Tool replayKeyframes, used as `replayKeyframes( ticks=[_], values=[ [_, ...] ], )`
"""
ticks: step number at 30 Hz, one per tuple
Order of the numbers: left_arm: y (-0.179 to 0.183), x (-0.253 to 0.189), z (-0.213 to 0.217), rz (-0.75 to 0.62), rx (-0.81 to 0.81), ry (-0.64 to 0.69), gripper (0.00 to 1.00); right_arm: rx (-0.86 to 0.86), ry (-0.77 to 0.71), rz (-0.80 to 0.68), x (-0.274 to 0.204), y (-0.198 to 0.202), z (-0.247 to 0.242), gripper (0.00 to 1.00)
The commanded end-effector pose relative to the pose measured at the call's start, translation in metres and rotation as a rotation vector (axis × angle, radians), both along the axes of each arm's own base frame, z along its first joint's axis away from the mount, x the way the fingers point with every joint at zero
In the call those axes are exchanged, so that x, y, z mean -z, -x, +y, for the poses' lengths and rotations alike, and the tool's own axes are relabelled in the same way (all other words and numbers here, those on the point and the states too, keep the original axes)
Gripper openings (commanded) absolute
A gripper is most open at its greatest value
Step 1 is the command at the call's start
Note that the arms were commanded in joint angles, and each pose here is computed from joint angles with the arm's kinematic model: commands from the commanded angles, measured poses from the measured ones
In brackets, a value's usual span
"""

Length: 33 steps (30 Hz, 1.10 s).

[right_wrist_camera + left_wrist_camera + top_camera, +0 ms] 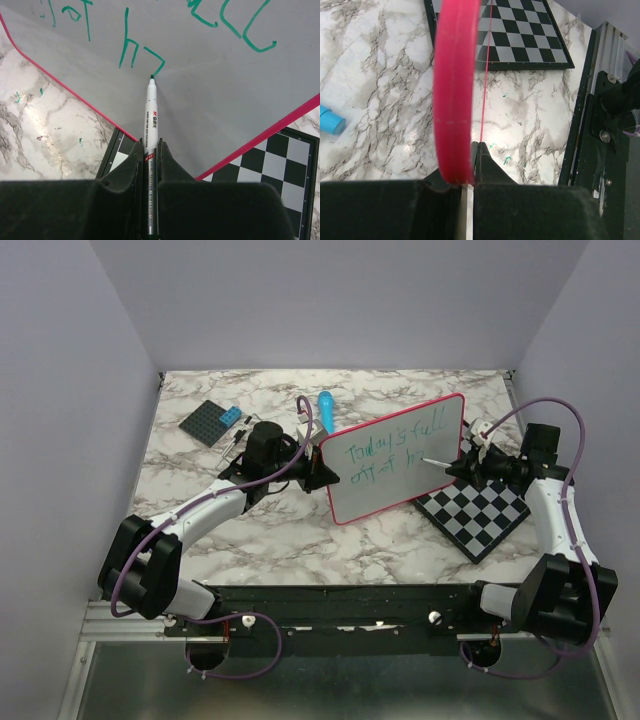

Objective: Write a sentence on the whiteboard

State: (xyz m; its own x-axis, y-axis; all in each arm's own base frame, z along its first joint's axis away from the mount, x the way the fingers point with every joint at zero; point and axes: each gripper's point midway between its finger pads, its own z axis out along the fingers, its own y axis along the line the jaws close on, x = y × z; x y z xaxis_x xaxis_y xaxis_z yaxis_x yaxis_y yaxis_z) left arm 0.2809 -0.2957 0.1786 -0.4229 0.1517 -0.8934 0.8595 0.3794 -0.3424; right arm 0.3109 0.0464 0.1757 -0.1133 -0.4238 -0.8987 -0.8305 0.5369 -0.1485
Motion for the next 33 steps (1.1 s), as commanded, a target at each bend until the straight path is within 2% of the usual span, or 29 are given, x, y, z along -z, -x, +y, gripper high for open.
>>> replayKeyframes(
  ticks=[1, 33],
  values=[
    [0.014, 0.055, 0.015, 0.117, -0.013, -0.160, 0.00, -0.029, -0.021, 0.010, 0.004, 0.002, 0.007, 0.00],
    [0.014, 0.054, 0.014, 0.116, -0.006, -0.157, 0.00, -0.015, -0.054, -0.063, -0.035, -0.016, 0.015, 0.01]
  ],
)
